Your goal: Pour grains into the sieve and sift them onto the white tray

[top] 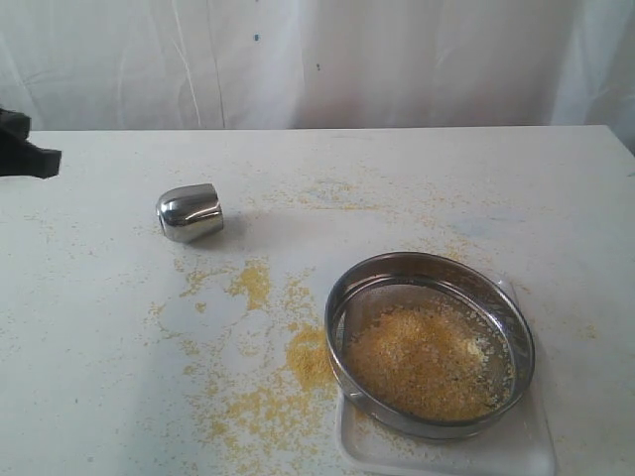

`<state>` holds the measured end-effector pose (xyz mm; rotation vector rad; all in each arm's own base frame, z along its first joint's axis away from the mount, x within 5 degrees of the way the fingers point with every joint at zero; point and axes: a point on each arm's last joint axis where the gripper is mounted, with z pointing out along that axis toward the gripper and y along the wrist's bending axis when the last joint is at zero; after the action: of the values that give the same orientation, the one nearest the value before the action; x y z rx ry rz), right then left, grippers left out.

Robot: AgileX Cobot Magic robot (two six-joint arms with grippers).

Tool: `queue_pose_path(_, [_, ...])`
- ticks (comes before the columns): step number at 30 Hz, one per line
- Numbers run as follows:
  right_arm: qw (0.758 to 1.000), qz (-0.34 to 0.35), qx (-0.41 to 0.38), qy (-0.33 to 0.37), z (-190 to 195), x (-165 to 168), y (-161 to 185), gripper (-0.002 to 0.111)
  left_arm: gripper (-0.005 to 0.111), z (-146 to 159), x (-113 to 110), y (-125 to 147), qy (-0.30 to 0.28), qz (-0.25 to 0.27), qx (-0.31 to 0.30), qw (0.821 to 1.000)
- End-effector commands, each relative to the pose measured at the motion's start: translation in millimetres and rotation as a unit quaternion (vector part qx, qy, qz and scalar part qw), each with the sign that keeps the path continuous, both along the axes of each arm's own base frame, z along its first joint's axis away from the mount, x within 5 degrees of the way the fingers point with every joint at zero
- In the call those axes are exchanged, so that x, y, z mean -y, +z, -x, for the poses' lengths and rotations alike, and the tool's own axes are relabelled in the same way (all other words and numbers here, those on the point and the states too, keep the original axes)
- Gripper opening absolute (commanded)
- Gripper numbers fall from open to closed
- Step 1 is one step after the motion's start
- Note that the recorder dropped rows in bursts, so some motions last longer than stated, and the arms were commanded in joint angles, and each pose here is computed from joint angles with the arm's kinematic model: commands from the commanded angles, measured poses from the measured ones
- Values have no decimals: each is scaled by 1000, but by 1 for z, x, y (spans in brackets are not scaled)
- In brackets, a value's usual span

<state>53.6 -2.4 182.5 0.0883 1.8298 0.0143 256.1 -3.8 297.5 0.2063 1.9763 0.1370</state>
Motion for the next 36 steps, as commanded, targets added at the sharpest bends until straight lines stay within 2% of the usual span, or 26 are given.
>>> queue_pose_path(1, [1000, 4, 4, -1, 0, 0, 0, 0, 0, 38, -16, 6, 60, -10, -66, 996])
queue_pose_path(6, [1000, 4, 4, -1, 0, 0, 0, 0, 0, 86, -33, -12, 126, 18, -66, 990])
queue_pose_path(10, [1000, 4, 4, -1, 0, 0, 0, 0, 0, 128, -38, -32, 176, 40, -69, 981])
queue_pose_path(13, [1000, 4, 4, -1, 0, 0, 0, 0, 0, 173, -33, -35, 203, 68, -2, 977])
queue_pose_path(17, [1000, 4, 4, -1, 0, 0, 0, 0, 0, 212, -28, -33, 206, 77, 96, 971])
queue_pose_path(21, [1000, 4, 4, -1, 0, 0, 0, 0, 0, 226, -26, -43, 203, 71, 139, 967])
queue_pose_path(23, [1000, 4, 4, -1, 0, 0, 0, 0, 0, 223, -25, -53, 201, 88, 124, 968])
queue_pose_path(26, [1000, 4, 4, -1, 0, 0, 0, 0, 0, 222, -19, -58, 192, 152, 107, 964])
queue_pose_path(32, [1000, 4, 4, -1, 0, 0, 0, 0, 0, 222, -19, -58, 192, 149, 107, 964])
queue_pose_path(34, [1000, 4, 4, -1, 0, 0, 0, 0, 0, 223, -21, -62, 202, 138, 89, 965])
queue_pose_path(36, [1000, 4, 4, -1, 0, 0, 0, 0, 0, 228, -24, -72, 228, 128, 29, 965])
